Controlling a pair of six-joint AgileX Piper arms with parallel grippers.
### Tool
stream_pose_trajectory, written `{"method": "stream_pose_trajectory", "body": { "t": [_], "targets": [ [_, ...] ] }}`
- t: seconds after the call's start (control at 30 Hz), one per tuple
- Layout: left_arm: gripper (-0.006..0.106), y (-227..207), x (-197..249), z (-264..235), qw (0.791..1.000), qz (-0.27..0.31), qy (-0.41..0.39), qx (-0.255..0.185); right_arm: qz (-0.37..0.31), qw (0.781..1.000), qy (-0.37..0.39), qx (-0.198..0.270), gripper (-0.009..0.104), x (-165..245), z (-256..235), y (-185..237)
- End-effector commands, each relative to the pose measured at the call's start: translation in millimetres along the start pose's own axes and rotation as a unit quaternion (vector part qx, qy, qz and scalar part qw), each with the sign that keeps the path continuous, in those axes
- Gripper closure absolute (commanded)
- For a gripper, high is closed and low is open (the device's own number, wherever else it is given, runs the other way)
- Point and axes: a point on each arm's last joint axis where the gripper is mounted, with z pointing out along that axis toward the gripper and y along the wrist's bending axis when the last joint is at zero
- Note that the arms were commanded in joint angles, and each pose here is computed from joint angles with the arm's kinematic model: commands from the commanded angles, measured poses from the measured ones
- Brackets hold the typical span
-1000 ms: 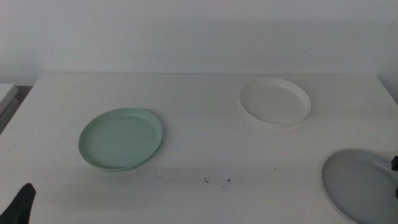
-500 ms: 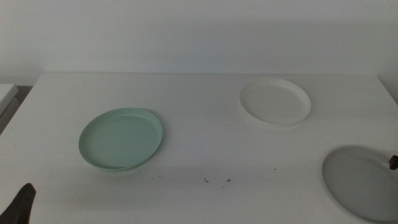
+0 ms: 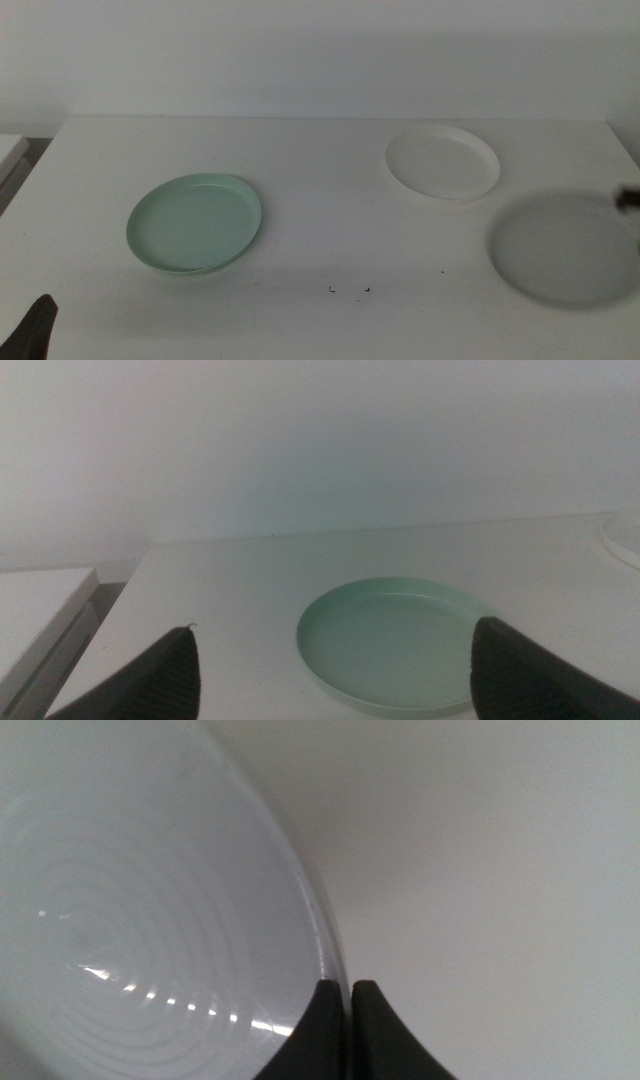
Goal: Stack the three bowls on top of each other.
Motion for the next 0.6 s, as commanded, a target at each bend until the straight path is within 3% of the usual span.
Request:
{"method": "stream_pose_trajectory", "body": {
  "t": [0.0,0.23,0.4,0.57],
  "targets": [
    [0.009,0.1,-1.2,-0.3,1.0,-0.001,-0.008,0.0,-0.038,0.998,-0.023,-0.039,0.098,-7.0,-28.3,31.3],
    [0.009,0.1,-1.2,-0.3,1.0,-0.001,-0.008,0.0,-0.14,0.981,-0.033,-0.128,0.098,-38.4,-39.0,136.5],
    [0.009,0.1,-1.2,-0.3,1.0,-0.001,-0.008,0.0,-0.203,0.969,-0.015,-0.142,0.098,-47.7,-11.5,202.6],
    [0.009,0.1,-1.2,-0.3,1.0,-0.001,-0.008,0.0,-0.212,0.967,0.013,-0.141,0.098,-55.2,27.4,239.3]
  ]
}}
